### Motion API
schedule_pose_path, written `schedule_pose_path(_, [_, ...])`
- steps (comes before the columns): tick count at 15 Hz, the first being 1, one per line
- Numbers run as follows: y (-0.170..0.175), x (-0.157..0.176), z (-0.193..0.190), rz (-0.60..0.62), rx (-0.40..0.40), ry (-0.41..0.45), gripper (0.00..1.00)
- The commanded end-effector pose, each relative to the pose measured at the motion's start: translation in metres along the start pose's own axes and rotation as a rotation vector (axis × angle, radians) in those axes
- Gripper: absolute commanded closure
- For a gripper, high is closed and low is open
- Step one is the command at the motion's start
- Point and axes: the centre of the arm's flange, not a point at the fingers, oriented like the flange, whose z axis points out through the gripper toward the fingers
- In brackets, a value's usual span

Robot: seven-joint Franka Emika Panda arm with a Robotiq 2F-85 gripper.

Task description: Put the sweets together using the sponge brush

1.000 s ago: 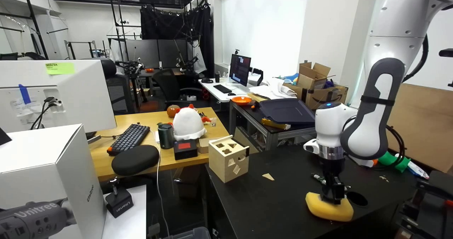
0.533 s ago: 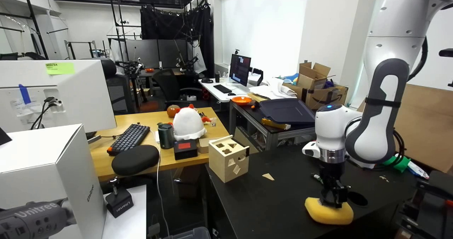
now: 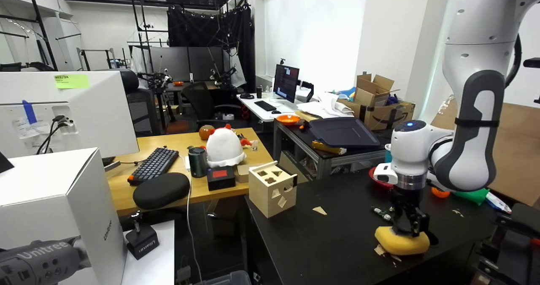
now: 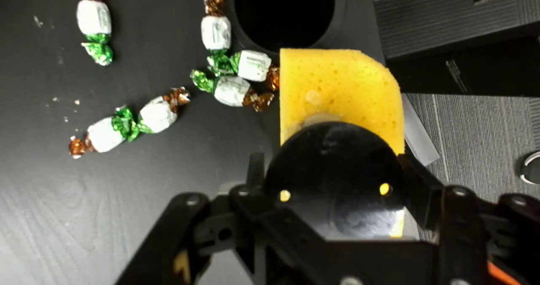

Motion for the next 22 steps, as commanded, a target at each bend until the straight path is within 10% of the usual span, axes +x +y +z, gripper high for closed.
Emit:
schedule_pose_path(1, [-0.009,-0.021,-0.014,-0.056,-0.019,0.008,0.48])
schedule_pose_path(9, [-0.012,-0.035,-0.012,-0.103,-0.002,-0.017,0.48])
schedule_pose_path(22, [0.103,-0.043,-0.021,0.013,-0.153,-0.073,0.48])
